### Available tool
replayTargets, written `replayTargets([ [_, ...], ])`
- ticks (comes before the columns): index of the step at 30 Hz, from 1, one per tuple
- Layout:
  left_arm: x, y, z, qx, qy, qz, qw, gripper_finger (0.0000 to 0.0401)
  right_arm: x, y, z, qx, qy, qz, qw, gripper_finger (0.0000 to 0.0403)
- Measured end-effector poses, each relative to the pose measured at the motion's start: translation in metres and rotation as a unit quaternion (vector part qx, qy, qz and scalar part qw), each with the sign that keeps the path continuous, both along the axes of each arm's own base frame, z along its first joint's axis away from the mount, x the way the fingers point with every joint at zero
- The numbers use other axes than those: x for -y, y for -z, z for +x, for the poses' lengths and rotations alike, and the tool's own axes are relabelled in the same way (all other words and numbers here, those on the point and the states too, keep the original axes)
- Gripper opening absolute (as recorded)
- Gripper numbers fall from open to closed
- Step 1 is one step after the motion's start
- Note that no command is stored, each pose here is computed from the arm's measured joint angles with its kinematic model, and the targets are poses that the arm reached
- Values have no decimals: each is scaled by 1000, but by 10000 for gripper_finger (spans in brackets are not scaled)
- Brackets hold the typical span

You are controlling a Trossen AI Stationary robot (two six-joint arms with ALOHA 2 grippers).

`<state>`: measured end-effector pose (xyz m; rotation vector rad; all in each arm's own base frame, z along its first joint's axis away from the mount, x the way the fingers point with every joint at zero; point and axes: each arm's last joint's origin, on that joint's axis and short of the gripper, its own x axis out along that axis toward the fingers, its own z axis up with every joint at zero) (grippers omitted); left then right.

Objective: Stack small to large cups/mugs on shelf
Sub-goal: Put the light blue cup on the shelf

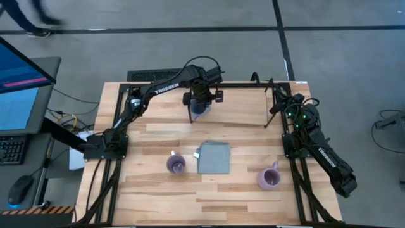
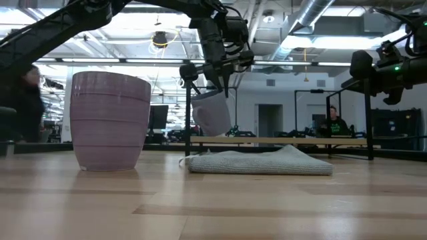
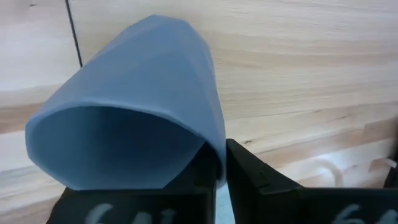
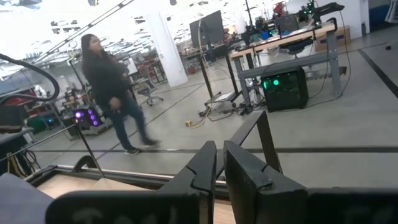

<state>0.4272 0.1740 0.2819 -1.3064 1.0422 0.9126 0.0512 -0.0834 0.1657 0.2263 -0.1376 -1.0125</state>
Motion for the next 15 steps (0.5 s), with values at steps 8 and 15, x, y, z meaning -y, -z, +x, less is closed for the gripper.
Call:
replayTargets([
  [8,-4,0,3,1,-8,48,999,13,0,0,0,0,0,0,1000,55],
  [15,-7,0,4,-1,4,83,997,14,0,0,0,0,0,0,1000,55],
])
